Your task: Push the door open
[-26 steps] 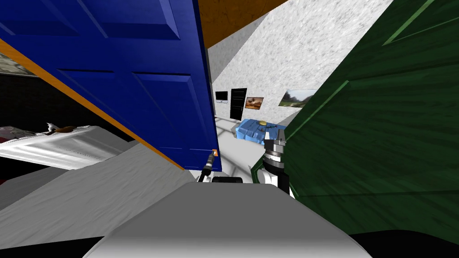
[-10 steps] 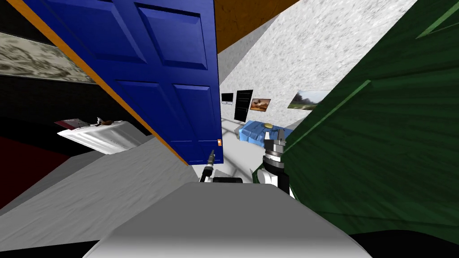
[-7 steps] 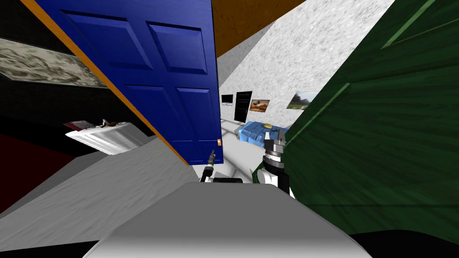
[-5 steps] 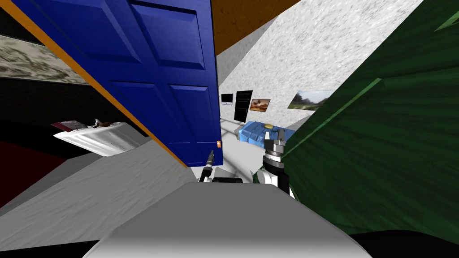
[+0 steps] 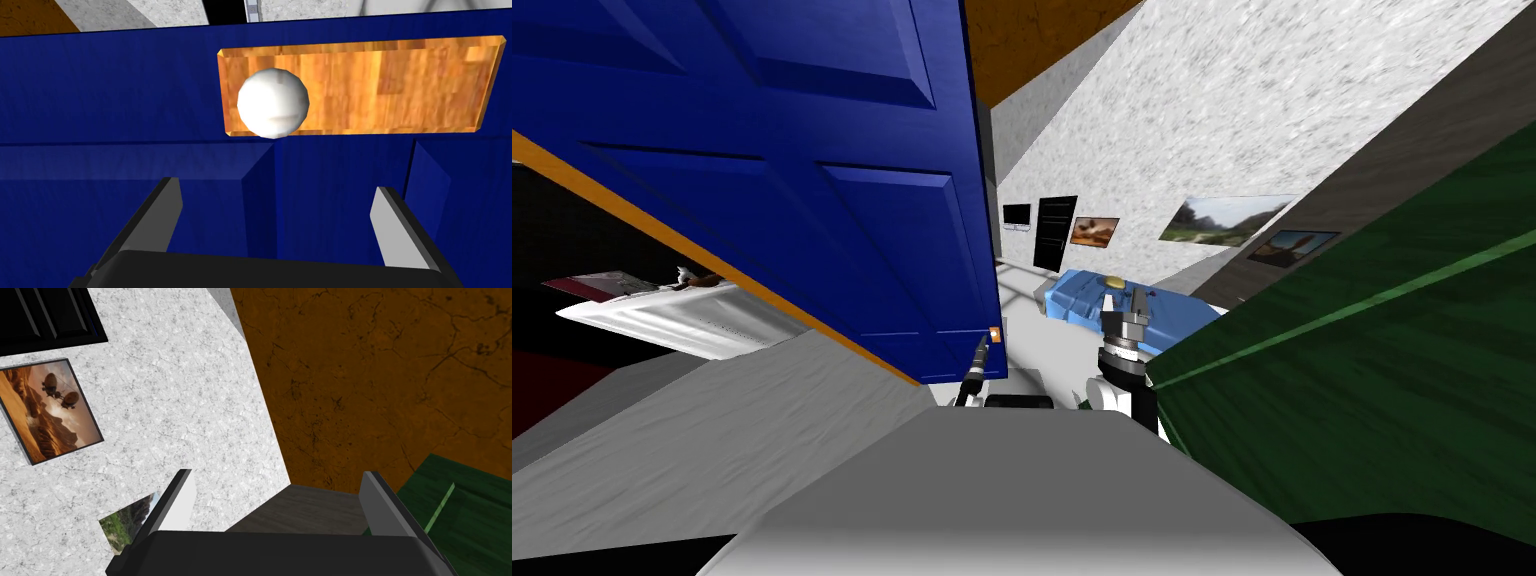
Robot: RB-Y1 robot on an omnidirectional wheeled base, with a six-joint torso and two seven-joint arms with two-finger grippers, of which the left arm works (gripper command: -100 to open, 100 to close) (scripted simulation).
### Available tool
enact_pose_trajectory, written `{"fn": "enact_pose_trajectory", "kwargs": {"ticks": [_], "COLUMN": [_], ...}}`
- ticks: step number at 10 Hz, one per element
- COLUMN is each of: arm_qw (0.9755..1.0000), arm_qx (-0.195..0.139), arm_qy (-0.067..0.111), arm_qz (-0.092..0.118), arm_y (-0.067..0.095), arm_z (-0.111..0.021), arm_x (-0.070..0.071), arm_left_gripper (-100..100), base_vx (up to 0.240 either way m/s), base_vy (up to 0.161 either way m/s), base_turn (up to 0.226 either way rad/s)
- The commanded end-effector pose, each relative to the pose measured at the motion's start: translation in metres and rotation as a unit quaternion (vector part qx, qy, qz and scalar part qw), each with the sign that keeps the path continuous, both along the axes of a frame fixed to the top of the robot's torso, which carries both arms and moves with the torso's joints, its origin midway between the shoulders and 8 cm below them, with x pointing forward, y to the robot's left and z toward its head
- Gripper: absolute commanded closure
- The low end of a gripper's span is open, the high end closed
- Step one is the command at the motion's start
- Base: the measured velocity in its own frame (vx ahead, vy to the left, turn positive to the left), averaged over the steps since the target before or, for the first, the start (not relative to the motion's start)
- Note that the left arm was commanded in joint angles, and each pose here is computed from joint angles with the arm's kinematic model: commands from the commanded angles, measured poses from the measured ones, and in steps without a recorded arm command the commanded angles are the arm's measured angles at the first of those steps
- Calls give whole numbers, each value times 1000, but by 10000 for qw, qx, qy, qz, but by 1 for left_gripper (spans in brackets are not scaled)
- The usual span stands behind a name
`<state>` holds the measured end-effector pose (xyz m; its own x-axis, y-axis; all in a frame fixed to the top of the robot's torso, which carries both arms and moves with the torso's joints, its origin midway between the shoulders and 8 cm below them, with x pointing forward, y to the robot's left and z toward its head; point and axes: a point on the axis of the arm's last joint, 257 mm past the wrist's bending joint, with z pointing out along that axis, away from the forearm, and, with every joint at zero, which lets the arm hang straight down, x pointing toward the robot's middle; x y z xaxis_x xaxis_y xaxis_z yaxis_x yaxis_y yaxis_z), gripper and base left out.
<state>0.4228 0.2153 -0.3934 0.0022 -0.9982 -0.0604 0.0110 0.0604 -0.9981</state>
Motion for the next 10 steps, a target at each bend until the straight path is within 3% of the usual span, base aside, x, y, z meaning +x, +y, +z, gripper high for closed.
{"fn": "enact_pose_trajectory", "kwargs": {"ticks": [1, 3, 4, 5, 10], "arm_qw": [10000, 9998, 9999, 9999, 9999], "arm_qx": [-67, -186, -142, -142, -142], "arm_qy": [-20, -41, -33, -33, -33], "arm_qz": [29, 62, 51, 51, 51], "arm_y": [-4, -12, -9, -9, -9], "arm_z": [1, 2, 1, 1, 1], "arm_x": [0, 0, 0, 0, 0], "arm_left_gripper": [-100, -100, -100, 100, 100], "base_vx": [201, 196, 72, -16, -12], "base_vy": [-32, -21, -16, 1, 2], "base_turn": [-28, -19, 19, -13, -3]}}
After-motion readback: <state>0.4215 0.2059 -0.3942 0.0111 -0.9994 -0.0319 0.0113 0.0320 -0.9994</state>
